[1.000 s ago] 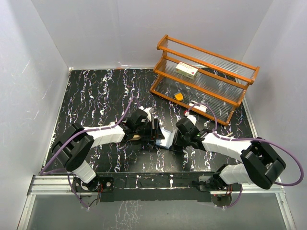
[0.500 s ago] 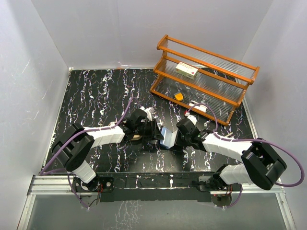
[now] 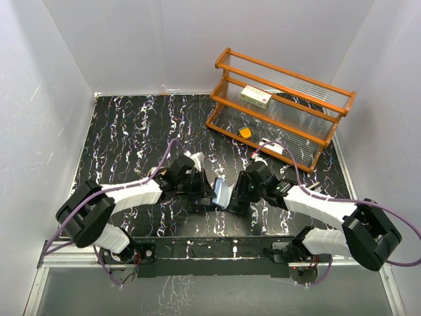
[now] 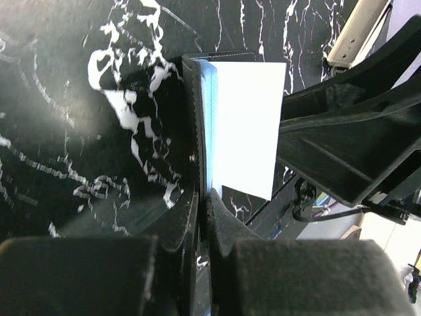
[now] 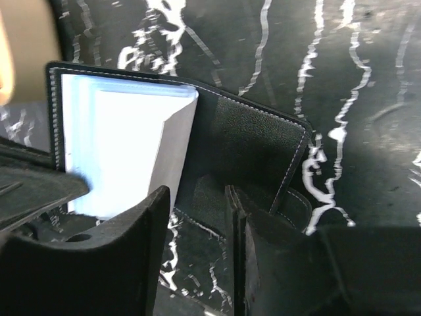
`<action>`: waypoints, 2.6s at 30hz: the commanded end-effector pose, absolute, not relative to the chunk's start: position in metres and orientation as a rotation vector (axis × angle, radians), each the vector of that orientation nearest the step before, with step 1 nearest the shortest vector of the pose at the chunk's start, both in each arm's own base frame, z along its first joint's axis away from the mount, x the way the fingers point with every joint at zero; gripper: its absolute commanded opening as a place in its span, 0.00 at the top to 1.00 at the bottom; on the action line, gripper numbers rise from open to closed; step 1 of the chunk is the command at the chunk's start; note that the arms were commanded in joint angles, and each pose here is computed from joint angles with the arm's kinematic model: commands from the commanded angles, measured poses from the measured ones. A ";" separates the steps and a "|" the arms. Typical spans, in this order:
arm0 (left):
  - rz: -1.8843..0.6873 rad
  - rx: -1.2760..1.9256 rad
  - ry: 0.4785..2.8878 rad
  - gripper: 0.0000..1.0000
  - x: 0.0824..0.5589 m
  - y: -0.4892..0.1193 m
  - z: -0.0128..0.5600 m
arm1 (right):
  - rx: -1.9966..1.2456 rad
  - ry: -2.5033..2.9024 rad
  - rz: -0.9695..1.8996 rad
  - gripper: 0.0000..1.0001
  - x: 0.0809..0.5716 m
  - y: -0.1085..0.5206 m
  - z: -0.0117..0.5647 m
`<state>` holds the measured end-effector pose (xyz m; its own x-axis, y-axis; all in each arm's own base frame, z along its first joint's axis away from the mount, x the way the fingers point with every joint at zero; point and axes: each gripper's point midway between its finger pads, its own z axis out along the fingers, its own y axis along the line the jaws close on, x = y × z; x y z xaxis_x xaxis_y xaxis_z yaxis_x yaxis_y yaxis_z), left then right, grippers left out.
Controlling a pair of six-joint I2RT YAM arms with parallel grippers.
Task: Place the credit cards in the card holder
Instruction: Open the card holder at the center of the board.
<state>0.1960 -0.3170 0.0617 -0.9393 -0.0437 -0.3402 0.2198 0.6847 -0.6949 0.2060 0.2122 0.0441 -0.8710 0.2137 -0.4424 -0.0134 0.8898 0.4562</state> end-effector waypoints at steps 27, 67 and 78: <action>-1.060 0.053 2.510 1.00 0.175 -0.284 0.076 | 0.108 2.471 1.124 0.39 0.216 0.298 0.100; -1.097 0.019 2.504 1.00 0.173 -0.287 0.076 | 0.175 2.531 0.556 0.39 0.224 0.229 0.115; -1.115 -0.056 2.512 1.00 0.174 -0.290 0.067 | 0.161 2.501 0.804 0.44 0.211 0.255 0.104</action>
